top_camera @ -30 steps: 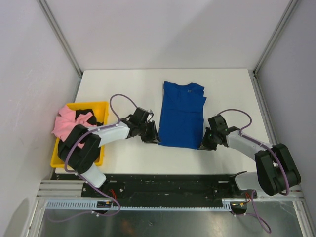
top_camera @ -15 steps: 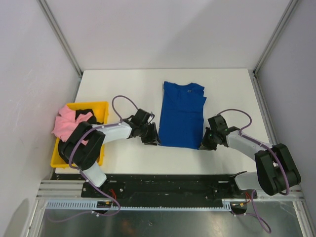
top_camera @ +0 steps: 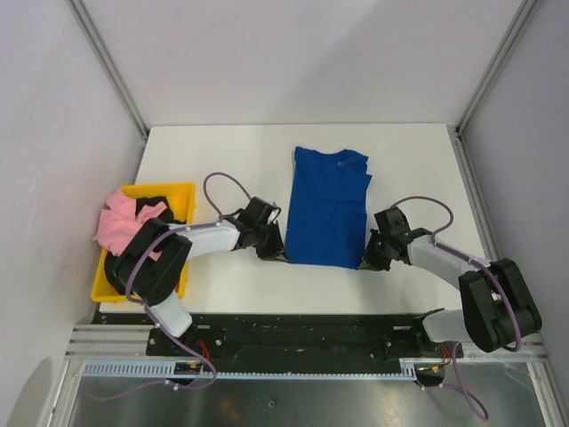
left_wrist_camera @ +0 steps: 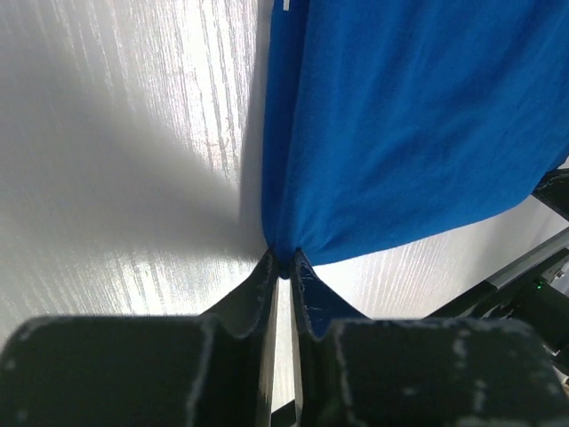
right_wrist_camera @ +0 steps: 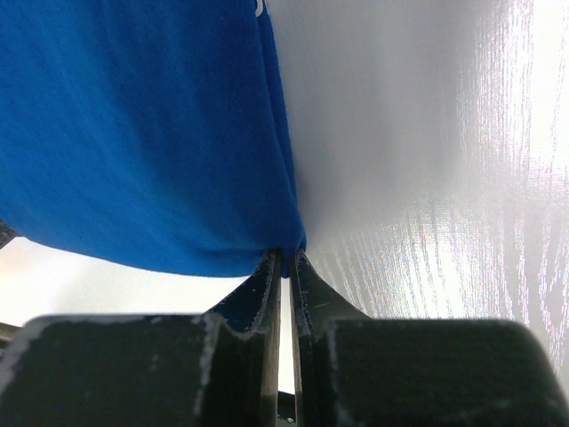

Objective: Fold and stack the t-shirts
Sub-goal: Grab one side of the 2/3 rectangular tshirt with both arms

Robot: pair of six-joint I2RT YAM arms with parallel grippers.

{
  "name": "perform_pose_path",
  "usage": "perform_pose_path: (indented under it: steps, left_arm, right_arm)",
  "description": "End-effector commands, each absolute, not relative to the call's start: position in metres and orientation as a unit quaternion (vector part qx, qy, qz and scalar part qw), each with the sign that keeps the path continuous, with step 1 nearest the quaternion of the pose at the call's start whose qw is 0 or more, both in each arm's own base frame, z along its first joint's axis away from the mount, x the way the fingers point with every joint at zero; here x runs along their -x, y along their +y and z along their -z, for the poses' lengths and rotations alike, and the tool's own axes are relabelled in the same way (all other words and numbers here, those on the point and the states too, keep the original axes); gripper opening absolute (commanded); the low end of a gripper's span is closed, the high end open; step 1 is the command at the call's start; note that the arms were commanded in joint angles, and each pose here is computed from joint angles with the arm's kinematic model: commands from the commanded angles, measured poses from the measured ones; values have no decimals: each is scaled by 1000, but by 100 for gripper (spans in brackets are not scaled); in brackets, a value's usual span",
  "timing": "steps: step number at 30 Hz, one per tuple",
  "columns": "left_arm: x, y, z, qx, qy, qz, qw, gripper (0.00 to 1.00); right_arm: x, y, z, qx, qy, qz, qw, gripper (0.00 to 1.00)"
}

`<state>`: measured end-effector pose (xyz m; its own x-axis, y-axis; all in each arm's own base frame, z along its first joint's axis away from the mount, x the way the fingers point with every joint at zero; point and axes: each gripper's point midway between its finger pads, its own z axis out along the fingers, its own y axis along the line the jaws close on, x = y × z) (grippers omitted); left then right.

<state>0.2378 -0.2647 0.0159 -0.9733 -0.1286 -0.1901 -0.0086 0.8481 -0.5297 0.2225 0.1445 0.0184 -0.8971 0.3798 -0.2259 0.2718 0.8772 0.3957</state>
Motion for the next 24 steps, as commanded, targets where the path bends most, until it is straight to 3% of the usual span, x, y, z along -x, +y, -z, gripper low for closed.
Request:
perform_pose_path:
  steps: [1, 5, 24]
  left_arm:
    - [-239, -260, -11, 42, 959, 253, 120, 8]
    - [-241, -264, -23, 37, 954, 267, 129, 1]
    - [-181, -259, -72, -10, 929, 332, 165, 0]
  right_arm:
    - [-224, 146, -20, -172, 956, -181, 155, 2]
    - [-222, 145, -26, -170, 955, -185, 159, 0]
    - [-173, 144, -89, -147, 941, -224, 205, 0]
